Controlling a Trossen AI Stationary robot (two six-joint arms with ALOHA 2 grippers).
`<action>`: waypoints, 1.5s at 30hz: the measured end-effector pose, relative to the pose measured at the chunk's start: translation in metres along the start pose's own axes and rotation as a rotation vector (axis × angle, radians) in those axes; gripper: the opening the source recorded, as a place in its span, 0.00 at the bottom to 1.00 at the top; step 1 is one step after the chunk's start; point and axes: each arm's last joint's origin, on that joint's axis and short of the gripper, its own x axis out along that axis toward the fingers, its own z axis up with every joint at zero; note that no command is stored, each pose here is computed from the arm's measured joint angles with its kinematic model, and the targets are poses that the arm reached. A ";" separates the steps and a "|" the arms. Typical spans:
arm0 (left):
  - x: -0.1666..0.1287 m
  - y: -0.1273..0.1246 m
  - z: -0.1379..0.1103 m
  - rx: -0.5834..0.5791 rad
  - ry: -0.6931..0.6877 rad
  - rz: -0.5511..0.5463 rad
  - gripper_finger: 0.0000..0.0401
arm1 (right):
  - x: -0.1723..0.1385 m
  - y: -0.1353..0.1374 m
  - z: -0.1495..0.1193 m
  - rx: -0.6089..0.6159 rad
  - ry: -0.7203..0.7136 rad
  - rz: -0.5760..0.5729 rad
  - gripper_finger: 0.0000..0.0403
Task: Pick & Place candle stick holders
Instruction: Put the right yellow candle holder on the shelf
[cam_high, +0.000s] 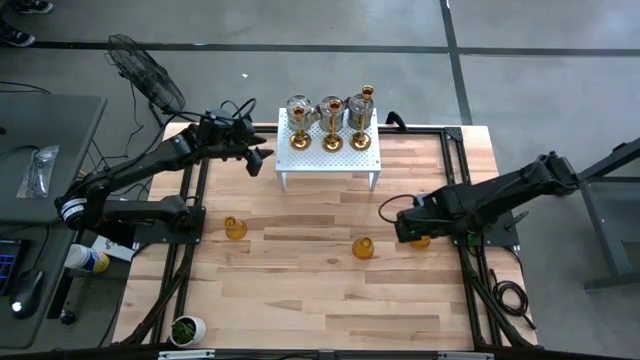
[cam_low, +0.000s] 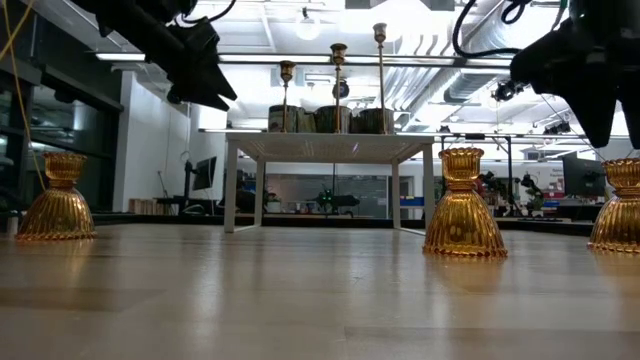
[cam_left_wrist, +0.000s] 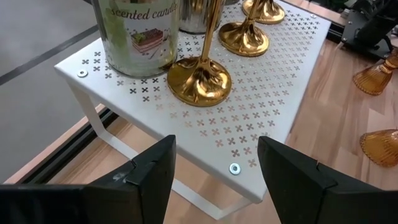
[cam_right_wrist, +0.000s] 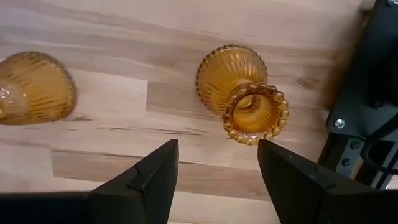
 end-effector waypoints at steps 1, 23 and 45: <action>0.000 0.000 0.000 0.000 0.004 0.000 0.56 | -0.001 -0.001 0.000 0.005 -0.002 0.000 0.52; 0.000 0.000 0.000 0.002 0.003 0.000 0.56 | 0.004 -0.002 -0.006 0.022 -0.098 0.009 0.52; 0.000 0.000 0.000 0.004 0.004 -0.010 0.56 | 0.024 -0.029 -0.091 -0.002 -0.354 0.007 0.52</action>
